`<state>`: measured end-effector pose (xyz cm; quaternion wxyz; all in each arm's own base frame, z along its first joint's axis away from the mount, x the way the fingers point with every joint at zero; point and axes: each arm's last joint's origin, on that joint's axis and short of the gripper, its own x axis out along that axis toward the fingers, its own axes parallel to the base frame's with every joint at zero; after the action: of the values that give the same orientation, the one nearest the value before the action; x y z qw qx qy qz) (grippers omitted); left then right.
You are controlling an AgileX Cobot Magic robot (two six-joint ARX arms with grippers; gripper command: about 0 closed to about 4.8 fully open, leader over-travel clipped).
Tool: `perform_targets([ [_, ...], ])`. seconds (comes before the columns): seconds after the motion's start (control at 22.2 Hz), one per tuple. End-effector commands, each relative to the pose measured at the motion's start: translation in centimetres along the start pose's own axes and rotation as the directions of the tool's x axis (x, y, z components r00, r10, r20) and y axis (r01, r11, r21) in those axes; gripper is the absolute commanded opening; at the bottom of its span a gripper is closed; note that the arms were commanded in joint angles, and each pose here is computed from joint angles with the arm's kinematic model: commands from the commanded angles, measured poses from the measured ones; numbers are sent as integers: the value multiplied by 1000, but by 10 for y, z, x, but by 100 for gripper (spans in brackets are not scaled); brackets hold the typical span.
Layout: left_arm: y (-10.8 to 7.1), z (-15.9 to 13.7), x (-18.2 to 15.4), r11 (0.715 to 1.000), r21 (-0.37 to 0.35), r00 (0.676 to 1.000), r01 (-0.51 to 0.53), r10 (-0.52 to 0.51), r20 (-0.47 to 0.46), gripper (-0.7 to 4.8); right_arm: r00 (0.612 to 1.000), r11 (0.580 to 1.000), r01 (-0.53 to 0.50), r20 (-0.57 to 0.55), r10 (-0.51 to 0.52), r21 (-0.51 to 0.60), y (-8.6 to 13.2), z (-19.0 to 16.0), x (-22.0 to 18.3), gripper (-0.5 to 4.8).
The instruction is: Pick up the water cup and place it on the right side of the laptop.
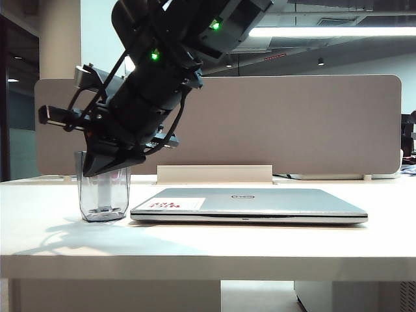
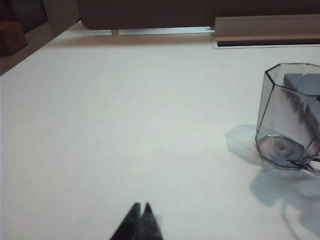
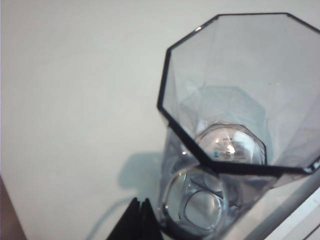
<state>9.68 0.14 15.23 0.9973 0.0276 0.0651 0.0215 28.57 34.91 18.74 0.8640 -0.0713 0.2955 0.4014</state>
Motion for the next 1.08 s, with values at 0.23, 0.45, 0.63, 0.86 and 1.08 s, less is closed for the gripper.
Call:
perform_targets([
  [0.23, 0, 2, 0, 1000, -1, 1000, -5, 5, 18, -4, 997, 997, 77, -12, -77, 14, -14, 1, -2, -9],
  [0.45, 0, 2, 0, 1000, -1, 1000, -5, 5, 18, -4, 995, 995, 100, -32, -99, 27, -26, 0, -2, -9],
  [0.63, 0, 2, 0, 1000, -1, 1000, -5, 5, 18, -4, 992, 992, 120, -32, -118, 38, -34, 1, -3, -9],
  [0.86, 0, 2, 0, 1000, -1, 1000, -5, 5, 18, -4, 985, 984, 171, -26, -170, 52, -46, 2, -4, -9],
  [1.08, 0, 2, 0, 1000, -1, 1000, -5, 5, 18, -4, 981, 979, 192, 6, -193, 70, -59, 6, -6, -9],
])
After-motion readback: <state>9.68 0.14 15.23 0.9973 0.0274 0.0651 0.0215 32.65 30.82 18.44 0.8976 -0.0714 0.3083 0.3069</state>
